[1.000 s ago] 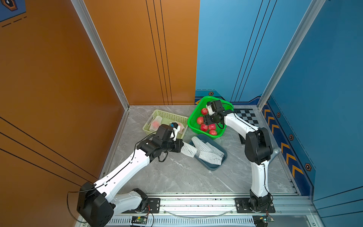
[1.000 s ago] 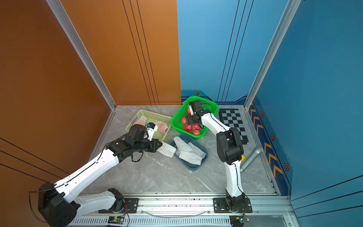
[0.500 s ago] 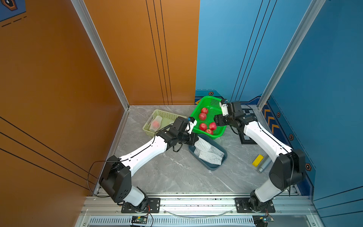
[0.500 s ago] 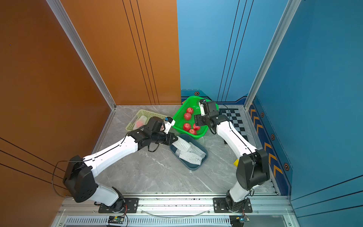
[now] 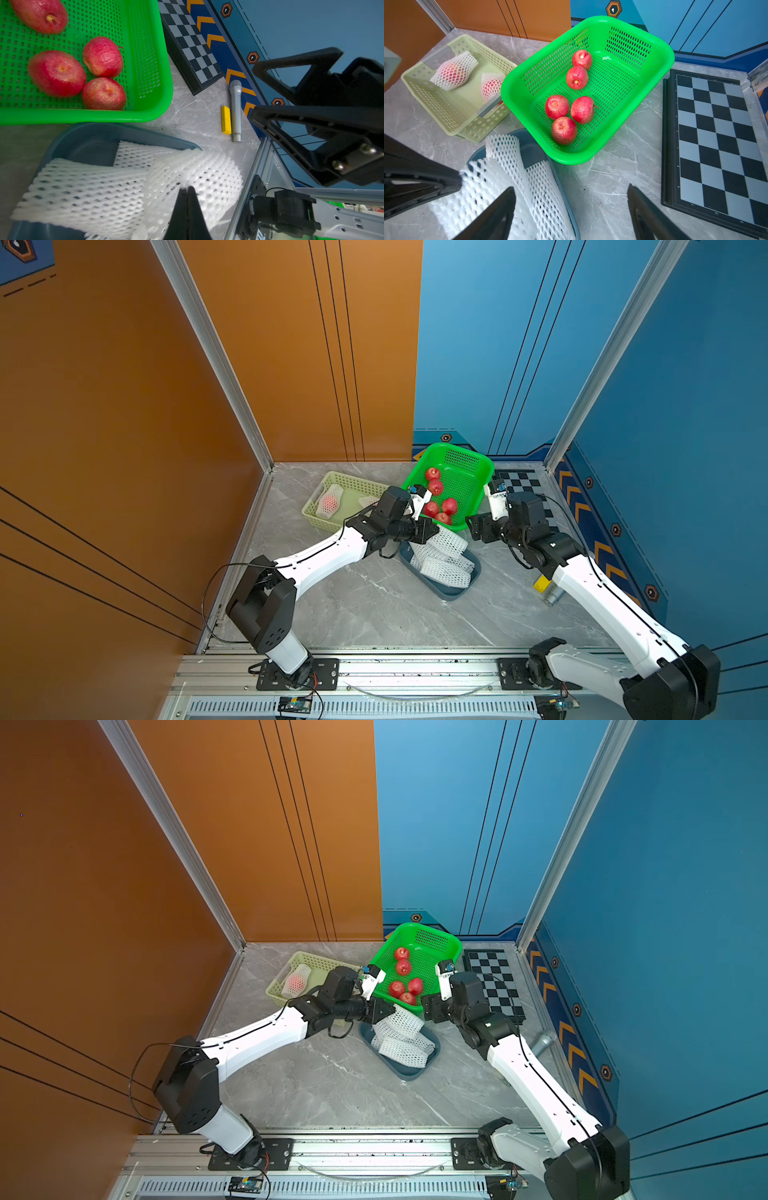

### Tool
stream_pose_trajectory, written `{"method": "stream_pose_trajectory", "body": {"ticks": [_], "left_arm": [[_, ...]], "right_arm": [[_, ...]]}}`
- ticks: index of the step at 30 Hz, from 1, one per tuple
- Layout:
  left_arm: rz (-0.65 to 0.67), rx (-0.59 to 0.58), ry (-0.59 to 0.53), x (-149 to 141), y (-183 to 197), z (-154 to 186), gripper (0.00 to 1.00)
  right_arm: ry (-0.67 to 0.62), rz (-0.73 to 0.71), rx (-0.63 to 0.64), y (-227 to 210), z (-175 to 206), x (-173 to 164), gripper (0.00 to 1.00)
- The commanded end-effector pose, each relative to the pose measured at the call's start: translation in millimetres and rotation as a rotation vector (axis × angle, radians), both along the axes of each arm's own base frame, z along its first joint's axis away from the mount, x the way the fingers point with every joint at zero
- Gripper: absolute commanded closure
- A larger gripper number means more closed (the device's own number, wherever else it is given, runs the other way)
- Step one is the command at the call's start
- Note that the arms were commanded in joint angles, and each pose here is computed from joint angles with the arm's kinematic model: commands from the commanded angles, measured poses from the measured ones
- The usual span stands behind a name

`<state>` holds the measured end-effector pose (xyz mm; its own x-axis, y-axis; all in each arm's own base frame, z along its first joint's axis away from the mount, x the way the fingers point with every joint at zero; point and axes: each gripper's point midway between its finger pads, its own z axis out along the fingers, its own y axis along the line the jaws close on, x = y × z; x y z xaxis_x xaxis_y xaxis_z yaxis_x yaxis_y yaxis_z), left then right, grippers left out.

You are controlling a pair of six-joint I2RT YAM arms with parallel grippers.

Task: Remove foam nets from apples
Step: Place the foam net into the storage box.

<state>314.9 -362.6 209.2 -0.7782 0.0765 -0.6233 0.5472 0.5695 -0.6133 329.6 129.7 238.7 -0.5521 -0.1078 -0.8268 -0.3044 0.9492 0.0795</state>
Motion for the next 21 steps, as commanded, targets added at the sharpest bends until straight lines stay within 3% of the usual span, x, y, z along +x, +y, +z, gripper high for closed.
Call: {"method": "stream_pose_trajectory", "body": {"ticks": [1, 7, 9, 10, 14, 17, 19, 21], "left_arm": [[-0.035, -0.061, -0.007, -1, -17, 12, 1.0], [-0.039, -0.026, 0.041, -2, -22, -19, 1.0], [-0.032, -0.013, 0.067, 0, -22, -33, 1.0], [-0.03, -0.01, 0.074, 0, -23, -38, 1.0], [-0.011, 0.002, 0.085, 2, -22, -51, 1.0], [0.009, 0.025, 0.074, 6, -18, -57, 0.99], [0.02, 0.035, 0.075, 8, -15, -62, 0.96], [0.024, 0.044, 0.083, 9, -13, -67, 0.92]], "right_arm": [[-0.048, -0.006, 0.035, 0, 12, -7, 0.14], [-0.06, 0.03, 0.051, 3, 15, -17, 0.14], [-0.046, 0.076, 0.083, 14, 11, -21, 0.19], [-0.038, 0.095, 0.098, 19, 8, -22, 0.23], [0.009, 0.164, 0.188, 42, -8, -27, 0.59], [0.055, 0.194, 0.231, 58, -27, -29, 0.77], [0.079, 0.211, 0.243, 67, -40, -30, 0.83], [0.101, 0.223, 0.245, 76, -52, -30, 0.84]]}}
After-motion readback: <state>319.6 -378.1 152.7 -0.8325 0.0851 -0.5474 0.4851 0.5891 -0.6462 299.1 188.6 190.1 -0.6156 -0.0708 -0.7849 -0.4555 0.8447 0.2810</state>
